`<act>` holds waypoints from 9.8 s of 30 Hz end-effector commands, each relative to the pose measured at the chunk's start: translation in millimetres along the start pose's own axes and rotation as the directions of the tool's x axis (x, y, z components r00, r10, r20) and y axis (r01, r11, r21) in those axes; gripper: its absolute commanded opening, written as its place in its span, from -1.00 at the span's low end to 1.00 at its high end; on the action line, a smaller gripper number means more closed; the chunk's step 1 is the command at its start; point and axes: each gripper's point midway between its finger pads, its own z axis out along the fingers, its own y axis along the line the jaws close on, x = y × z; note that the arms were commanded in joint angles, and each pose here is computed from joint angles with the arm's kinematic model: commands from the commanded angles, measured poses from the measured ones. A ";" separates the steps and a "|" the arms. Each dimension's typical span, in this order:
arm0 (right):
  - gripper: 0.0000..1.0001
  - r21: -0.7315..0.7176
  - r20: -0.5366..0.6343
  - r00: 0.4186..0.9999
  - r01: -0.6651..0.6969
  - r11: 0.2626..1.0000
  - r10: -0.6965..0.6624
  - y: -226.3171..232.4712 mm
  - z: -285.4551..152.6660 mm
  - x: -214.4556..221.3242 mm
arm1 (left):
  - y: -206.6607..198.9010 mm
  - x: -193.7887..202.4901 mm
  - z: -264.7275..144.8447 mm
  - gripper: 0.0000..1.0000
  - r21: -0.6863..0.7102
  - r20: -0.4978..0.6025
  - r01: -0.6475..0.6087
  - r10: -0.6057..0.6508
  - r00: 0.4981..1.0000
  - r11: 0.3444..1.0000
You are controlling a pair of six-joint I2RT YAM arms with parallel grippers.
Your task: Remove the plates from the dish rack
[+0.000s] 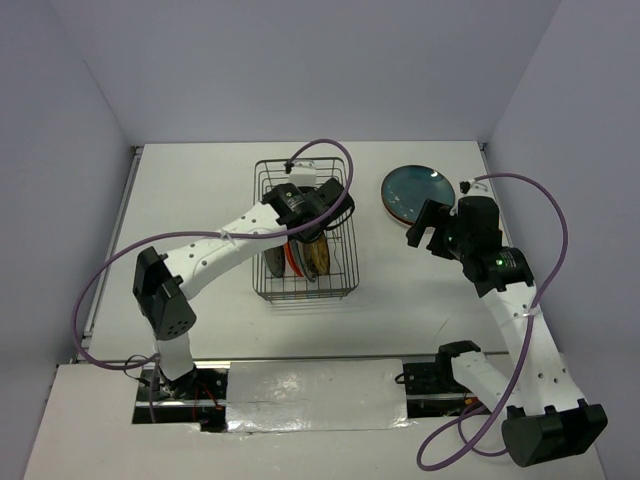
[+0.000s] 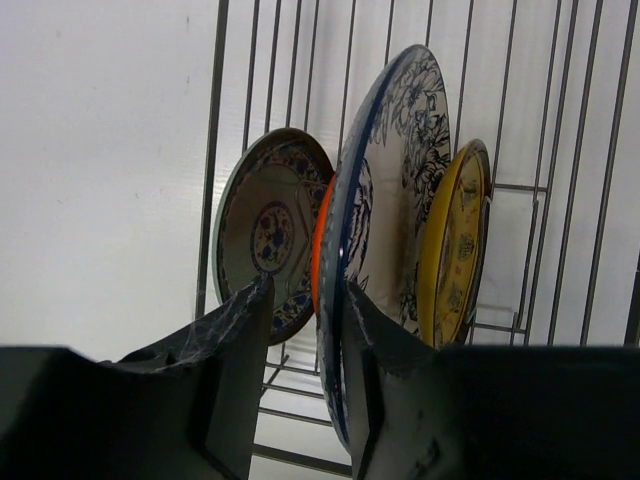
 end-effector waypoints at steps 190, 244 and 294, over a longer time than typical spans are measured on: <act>0.76 0.363 -0.242 0.866 -0.337 0.869 0.437 -92.7 183.0 -30.2 | 137.9 40.8 -73.5 0.99 0.430 0.262 0.026 -0.152 0.953 0.902; -0.64 -0.121 -0.211 0.911 0.336 0.934 -0.355 239.8 104.3 102.8 | 202.4 45.2 -19.5 0.99 0.159 0.187 0.143 -0.172 0.967 0.977; -0.66 0.461 -0.327 0.932 0.303 0.834 -0.158 -16.3 94.3 57.5 | 204.9 44.2 -23.1 0.99 0.167 0.200 0.155 -0.187 0.962 0.974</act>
